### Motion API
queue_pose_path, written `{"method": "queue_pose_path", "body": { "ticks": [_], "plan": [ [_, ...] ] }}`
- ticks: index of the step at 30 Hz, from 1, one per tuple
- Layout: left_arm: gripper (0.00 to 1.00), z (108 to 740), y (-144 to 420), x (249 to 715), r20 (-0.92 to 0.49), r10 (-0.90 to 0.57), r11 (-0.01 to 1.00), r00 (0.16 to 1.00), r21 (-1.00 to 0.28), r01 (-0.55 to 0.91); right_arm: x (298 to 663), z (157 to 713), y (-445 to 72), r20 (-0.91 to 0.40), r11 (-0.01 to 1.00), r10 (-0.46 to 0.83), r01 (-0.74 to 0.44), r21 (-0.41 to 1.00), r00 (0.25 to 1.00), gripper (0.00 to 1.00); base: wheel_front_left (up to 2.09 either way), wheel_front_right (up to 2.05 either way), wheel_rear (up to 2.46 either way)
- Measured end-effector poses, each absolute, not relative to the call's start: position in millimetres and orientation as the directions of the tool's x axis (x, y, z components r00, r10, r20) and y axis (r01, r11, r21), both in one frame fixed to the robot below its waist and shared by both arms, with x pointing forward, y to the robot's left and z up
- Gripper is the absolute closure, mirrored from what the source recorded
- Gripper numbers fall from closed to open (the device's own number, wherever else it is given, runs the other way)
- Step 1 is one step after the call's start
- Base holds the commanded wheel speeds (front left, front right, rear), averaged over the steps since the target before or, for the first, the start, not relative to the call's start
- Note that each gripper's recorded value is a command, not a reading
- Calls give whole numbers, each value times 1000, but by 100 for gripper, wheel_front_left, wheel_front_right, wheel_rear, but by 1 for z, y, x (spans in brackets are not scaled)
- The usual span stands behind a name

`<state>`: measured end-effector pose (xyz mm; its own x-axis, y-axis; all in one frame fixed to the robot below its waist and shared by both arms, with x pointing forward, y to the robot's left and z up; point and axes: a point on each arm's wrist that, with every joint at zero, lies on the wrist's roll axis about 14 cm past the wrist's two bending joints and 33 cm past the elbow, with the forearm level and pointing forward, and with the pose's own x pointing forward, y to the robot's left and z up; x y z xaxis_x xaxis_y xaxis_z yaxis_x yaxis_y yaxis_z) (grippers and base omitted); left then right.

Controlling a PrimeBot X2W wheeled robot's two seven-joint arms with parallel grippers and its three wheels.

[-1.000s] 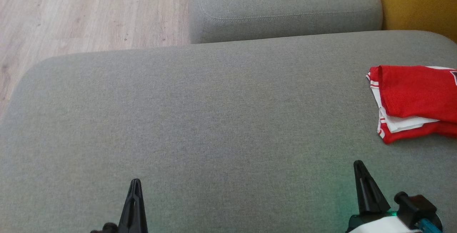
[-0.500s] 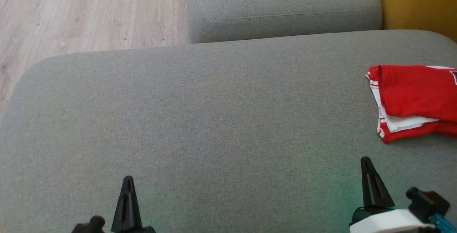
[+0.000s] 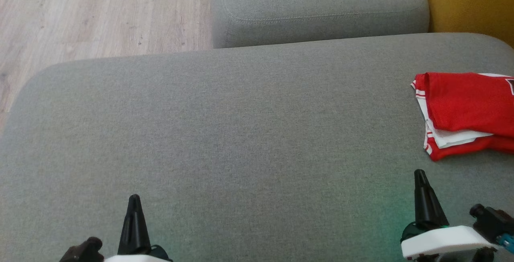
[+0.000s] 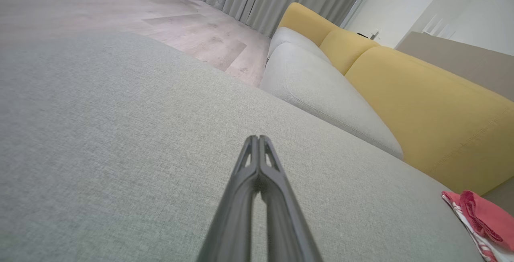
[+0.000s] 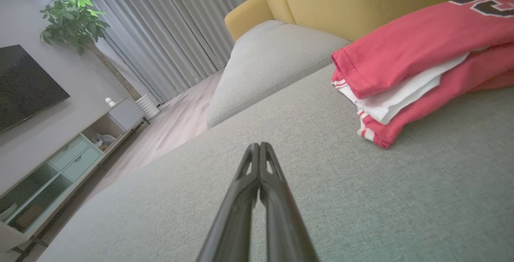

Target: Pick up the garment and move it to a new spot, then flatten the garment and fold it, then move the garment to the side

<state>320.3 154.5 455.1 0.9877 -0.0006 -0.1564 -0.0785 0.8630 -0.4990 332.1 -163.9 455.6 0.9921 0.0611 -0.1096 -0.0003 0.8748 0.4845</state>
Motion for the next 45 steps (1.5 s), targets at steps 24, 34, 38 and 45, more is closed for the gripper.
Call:
{"method": "queue_pose_path", "body": {
  "ticks": [24, 34, 38, 45],
  "plan": [
    [100, 451, 162, 332, -197, -10, 693, 980, -709, -135, 343, 457, -178, -128, 707, 16, 79, 702, 992, 100, 0, 0, 0],
    [100, 453, 166, 339, -195, -15, 600, 981, -786, -148, 347, 458, -183, -135, 613, 0, 107, 783, 991, 100, 0, 0, 0],
    [100, 453, 166, 341, -196, -21, 561, 980, -814, -151, 350, 460, -185, -133, 573, -6, 112, 812, 991, 100, 0, 0, 0],
    [100, 455, 170, 346, -194, -20, 499, 981, -852, -158, 351, 459, -188, -139, 508, -11, 125, 852, 990, 100, 0, 0, 0]
  ]
}}
